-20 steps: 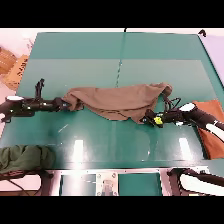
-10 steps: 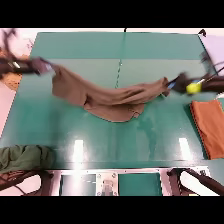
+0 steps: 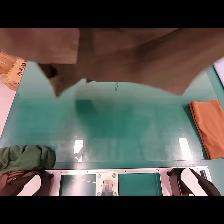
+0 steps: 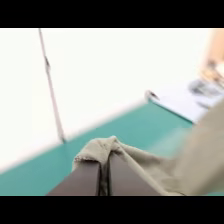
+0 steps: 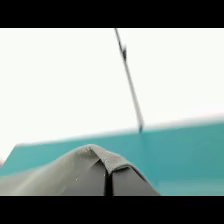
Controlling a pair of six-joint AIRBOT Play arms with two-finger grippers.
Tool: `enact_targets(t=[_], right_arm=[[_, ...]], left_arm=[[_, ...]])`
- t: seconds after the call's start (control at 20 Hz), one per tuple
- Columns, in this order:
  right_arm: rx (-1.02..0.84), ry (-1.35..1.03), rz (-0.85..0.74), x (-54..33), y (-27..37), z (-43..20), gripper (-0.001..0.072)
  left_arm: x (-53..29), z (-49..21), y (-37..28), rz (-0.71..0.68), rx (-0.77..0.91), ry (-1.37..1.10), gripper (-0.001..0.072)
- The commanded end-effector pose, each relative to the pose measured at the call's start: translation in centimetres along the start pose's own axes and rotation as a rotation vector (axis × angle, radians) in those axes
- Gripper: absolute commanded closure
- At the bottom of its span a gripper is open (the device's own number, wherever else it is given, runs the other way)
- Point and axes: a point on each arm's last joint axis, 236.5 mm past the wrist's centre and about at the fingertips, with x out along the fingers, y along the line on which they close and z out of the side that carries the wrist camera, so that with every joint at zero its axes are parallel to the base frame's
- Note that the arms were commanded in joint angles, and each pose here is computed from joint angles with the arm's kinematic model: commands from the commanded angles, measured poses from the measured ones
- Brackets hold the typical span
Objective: Fold the shirts.
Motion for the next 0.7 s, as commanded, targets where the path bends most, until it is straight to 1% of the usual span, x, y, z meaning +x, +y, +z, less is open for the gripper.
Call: enact_targets(t=[0.0,0.1,0.15,0.2,0.35,0.45,0.55,0.65], right_arm=[[-0.104,-0.194,-0.063,-4.2,2.8,4.4,0.0693],[-0.094,-0.180,-0.097,-4.0,1.7,4.1,0.0693],[-0.077,-0.163,-0.103,-3.6,1.0,3.6,0.0693],[-0.052,-0.136,-0.110,-2.9,0.0,2.8,0.0693],[0.062,0.004,-0.099,0.8,-4.1,-1.7,0.0693],[0.159,0.143,-0.085,4.6,-7.8,-7.3,0.0693],[0.250,0.302,-0.058,9.0,-10.9,-15.1,0.0693],[0.325,0.437,-0.050,13.3,-13.2,-23.5,0.0693]], left_arm=[[-6.0,3.7,0.0,0.260,0.093,-0.087,0.0683],[-7.5,2.4,2.7,0.401,0.094,-0.021,0.0683],[-7.8,1.2,3.7,0.439,0.087,0.028,0.0683],[-7.3,-0.6,4.7,0.453,0.066,0.090,0.0683],[-4.6,-8.0,7.4,0.417,-0.054,0.292,0.0682],[-1.8,-14.2,9.1,0.356,-0.172,0.434,0.0682],[2.4,-20.6,9.8,0.207,-0.304,0.540,0.0683],[6.7,-26.3,10.2,0.054,-0.465,0.591,0.0682]])
